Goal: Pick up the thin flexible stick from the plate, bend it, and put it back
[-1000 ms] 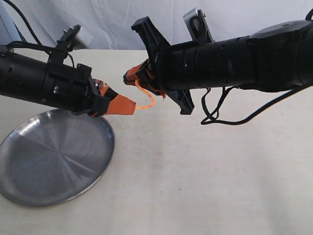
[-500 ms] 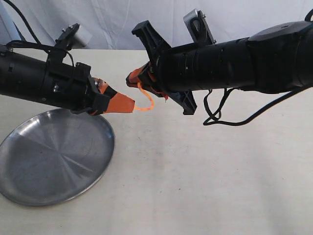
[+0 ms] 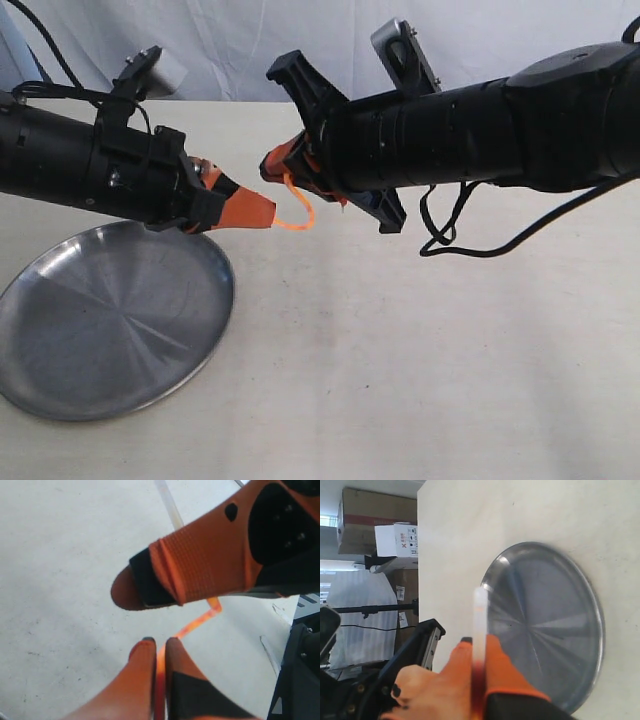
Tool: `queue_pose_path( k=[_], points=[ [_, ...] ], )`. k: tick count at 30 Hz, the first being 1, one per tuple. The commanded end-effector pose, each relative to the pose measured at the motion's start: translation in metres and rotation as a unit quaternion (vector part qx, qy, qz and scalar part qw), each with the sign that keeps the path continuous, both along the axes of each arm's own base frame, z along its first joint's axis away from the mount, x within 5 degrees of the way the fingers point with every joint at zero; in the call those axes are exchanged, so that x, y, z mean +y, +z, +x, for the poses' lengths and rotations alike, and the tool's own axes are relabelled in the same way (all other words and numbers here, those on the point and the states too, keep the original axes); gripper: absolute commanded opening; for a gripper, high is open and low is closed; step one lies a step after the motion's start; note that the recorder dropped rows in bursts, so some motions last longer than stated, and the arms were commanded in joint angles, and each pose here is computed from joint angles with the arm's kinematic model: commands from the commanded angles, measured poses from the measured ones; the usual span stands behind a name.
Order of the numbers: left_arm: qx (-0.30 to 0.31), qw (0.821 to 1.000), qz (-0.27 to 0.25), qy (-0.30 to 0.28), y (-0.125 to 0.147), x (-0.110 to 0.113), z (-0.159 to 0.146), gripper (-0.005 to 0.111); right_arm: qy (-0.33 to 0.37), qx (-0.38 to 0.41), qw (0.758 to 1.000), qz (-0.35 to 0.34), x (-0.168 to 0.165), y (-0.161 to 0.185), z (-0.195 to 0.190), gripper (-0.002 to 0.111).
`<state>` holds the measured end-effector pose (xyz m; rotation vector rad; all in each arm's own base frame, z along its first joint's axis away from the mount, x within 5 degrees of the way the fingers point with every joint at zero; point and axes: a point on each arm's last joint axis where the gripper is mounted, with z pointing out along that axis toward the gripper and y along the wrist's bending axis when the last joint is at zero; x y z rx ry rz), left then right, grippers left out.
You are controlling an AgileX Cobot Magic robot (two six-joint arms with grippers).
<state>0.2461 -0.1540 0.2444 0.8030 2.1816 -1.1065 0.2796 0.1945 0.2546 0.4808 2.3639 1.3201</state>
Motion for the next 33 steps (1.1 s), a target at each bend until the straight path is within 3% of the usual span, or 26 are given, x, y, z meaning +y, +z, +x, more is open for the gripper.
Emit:
queue_pose_path(
  k=[1,24,29,33],
  points=[
    [-0.002,0.999,-0.033,0.02,0.01,-0.002,0.003,0.0,0.032,0.006,0.999,-0.008,0.005,-0.006,-0.007,0.0],
    [0.019,1.0,-0.018,0.009,0.007,-0.002,0.0,0.001,0.016,-0.004,1.0,-0.022,0.002,-0.007,-0.004,0.0],
    [0.049,0.998,0.022,0.031,0.002,0.004,-0.002,0.015,0.017,-0.022,0.999,-0.039,0.001,-0.008,-0.002,0.0],
    [0.051,0.997,0.031,0.052,0.012,0.015,-0.001,0.043,0.004,-0.039,0.997,-0.064,-0.003,-0.009,0.001,0.0]
  ],
)
